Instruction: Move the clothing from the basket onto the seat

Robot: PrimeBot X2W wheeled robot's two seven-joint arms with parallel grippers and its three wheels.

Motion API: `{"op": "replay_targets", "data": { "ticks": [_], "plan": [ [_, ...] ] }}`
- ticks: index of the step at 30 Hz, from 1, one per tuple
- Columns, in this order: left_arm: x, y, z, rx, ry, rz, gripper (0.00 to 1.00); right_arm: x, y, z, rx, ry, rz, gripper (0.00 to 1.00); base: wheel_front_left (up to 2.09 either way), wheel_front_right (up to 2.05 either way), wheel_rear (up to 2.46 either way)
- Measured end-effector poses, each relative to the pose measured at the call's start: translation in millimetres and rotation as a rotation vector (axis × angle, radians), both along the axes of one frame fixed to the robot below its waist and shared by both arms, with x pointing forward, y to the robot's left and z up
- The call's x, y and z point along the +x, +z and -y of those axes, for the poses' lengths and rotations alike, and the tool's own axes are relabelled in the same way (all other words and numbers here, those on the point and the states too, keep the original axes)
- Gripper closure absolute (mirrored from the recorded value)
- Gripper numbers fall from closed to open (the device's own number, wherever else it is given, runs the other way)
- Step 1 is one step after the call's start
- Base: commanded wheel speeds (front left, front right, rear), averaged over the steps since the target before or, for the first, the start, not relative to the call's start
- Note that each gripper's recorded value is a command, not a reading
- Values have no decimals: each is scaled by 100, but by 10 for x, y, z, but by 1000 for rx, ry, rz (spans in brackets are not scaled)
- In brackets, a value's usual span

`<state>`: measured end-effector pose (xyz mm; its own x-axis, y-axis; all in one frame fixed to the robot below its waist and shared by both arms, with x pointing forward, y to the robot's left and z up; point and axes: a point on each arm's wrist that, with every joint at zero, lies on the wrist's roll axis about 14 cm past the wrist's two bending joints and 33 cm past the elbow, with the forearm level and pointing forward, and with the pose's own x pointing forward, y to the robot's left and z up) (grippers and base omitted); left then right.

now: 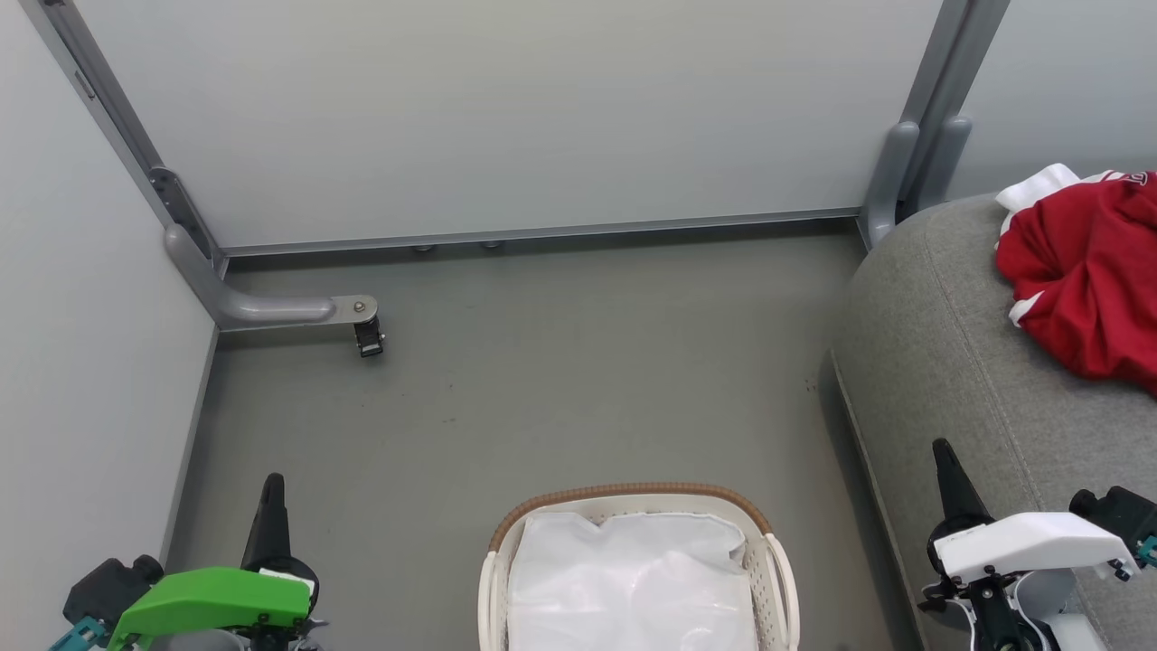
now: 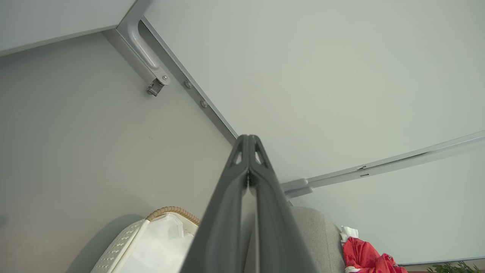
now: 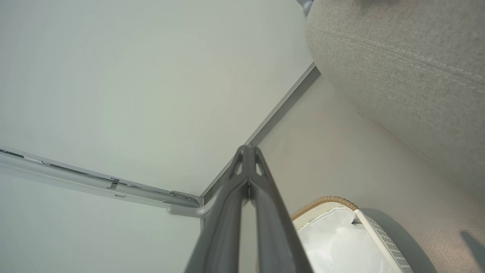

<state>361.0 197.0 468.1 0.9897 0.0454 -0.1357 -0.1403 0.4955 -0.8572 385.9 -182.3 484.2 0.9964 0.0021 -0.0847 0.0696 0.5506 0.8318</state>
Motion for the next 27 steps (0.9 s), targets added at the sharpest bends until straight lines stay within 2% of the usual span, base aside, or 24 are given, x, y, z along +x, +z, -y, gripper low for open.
{"op": "replay_targets", "data": {
  "ticks": [27],
  "plan": [
    [111,168,-19,-238,9,51,100,-2,93,76,266,-24,19,100,0,0,0]
  ]
}}
